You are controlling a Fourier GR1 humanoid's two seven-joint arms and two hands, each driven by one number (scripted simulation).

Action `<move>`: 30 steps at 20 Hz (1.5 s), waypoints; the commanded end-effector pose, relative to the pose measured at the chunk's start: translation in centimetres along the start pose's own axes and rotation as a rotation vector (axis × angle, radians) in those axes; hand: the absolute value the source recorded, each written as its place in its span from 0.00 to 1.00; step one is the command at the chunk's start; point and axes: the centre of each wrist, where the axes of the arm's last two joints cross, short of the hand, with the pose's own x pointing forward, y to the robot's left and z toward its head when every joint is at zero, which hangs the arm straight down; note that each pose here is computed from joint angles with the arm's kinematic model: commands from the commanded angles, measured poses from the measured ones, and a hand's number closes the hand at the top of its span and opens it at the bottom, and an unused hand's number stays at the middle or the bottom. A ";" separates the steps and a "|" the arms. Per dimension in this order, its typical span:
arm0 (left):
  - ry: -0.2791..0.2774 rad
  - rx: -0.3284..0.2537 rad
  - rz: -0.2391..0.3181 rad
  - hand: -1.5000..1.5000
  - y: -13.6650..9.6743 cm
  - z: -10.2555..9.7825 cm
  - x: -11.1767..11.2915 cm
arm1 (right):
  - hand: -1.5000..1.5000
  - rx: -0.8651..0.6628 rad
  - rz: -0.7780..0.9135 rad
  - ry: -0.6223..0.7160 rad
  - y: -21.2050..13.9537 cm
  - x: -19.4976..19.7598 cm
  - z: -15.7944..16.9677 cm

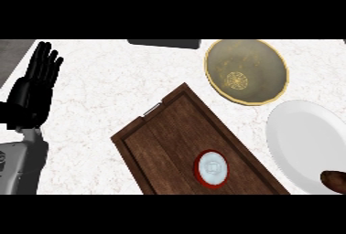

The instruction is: Pick the lemon from the plate and place it in the bowl

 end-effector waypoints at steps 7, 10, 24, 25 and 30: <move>0.024 0.036 -0.011 0.50 0.6 0.6 -0.6 | 1.00 -0.166 -0.246 -0.294 -7.0 1.2 -1.8; 0.018 0.021 -0.011 0.50 -0.1 -0.5 0.3 | 1.00 -0.164 -0.380 -0.370 -6.8 3.4 -5.2; 0.029 0.045 -0.030 0.50 2.6 0.7 -0.4 | 1.00 0.046 -0.443 -0.479 -9.9 13.5 -14.6; 0.042 0.058 -0.030 0.50 1.6 -0.5 0.1 | 1.00 0.059 -0.423 -0.500 -9.6 15.2 -15.9; 0.018 0.075 -0.030 0.50 3.4 1.3 -0.5 | 1.00 0.141 -0.420 -0.485 -7.2 18.5 -18.5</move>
